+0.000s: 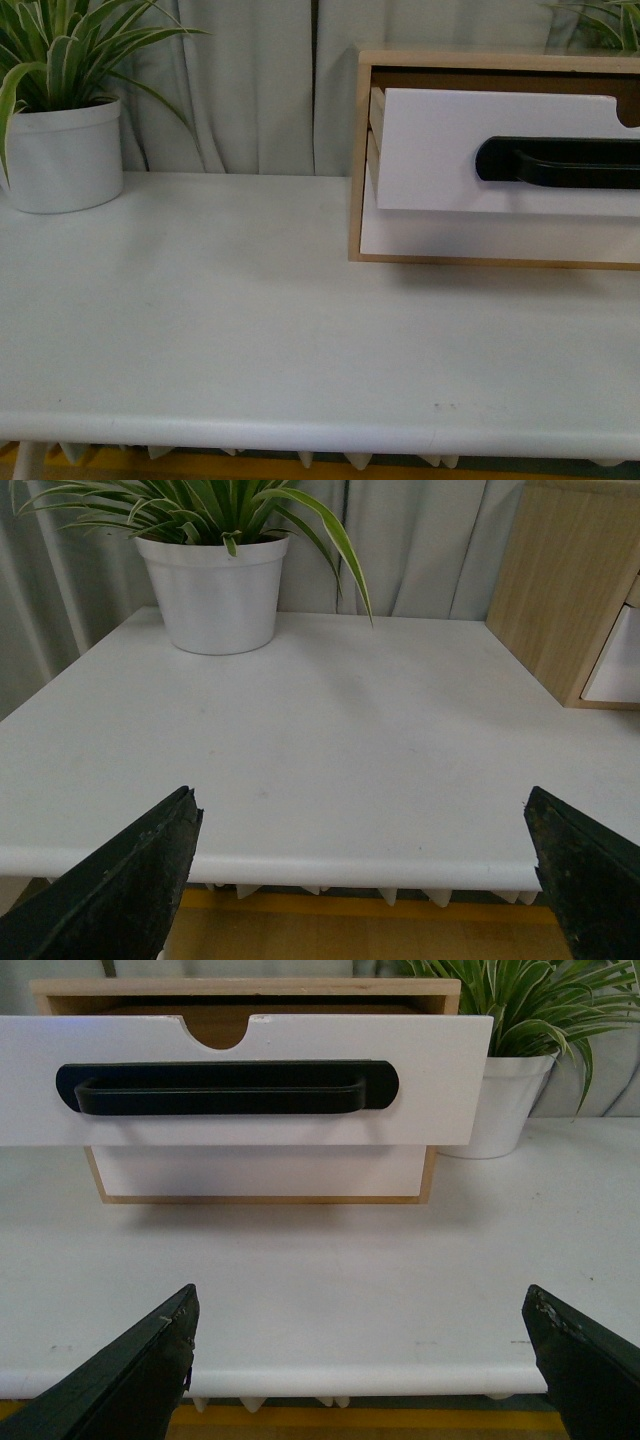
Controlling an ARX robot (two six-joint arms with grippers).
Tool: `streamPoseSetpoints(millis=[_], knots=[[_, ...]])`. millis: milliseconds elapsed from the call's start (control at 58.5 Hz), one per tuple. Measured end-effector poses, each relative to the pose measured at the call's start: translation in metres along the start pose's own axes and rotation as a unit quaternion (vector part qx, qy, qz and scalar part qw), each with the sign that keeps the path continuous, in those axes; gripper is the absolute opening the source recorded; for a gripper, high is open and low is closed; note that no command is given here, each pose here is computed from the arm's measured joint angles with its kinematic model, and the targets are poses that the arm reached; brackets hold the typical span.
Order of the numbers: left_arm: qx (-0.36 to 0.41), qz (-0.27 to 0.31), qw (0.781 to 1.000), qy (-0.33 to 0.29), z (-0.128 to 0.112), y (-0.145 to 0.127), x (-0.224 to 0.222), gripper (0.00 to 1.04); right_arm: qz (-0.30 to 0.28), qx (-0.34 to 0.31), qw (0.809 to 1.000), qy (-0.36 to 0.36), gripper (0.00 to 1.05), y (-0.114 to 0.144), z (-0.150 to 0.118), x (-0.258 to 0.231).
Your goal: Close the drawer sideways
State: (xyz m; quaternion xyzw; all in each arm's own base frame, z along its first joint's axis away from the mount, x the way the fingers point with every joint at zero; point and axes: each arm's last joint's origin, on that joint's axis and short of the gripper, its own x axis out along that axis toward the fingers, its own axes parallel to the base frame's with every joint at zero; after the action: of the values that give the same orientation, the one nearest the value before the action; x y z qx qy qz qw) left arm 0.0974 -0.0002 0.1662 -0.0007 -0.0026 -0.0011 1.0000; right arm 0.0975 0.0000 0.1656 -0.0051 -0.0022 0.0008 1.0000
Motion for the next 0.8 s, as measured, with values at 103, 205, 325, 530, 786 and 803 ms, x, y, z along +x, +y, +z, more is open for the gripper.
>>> streamPoseSetpoints(millis=[103,205,325,530,786,803], knots=[[0.000,0.000,1.000,0.000,0.000,0.000,0.000,0.98,0.000,0.000,1.000,0.000,0.95,0.000,0.000,0.000],[-0.005,0.008,1.000,-0.001,0.000,0.000,0.000,0.98,-0.034,0.003,0.998,0.056,0.95,-0.001,-0.001,0.001],[-0.004,0.035,0.999,-0.031,0.008,-0.003,0.009,0.98,-0.016,-0.014,0.997,0.078,0.95,-0.003,0.012,0.016],[0.203,-0.044,0.974,-0.092,0.016,-0.020,0.036,0.98,0.025,-0.133,0.986,0.095,0.95,-0.008,0.037,0.046],[0.472,-0.121,0.853,-0.188,0.018,-0.039,0.073,0.98,0.056,-0.301,0.948,0.091,0.95,-0.011,0.062,0.071],[0.496,-0.133,0.837,-0.192,0.017,-0.041,0.078,0.98,0.058,-0.315,0.943,0.087,0.95,-0.012,0.066,0.073]])
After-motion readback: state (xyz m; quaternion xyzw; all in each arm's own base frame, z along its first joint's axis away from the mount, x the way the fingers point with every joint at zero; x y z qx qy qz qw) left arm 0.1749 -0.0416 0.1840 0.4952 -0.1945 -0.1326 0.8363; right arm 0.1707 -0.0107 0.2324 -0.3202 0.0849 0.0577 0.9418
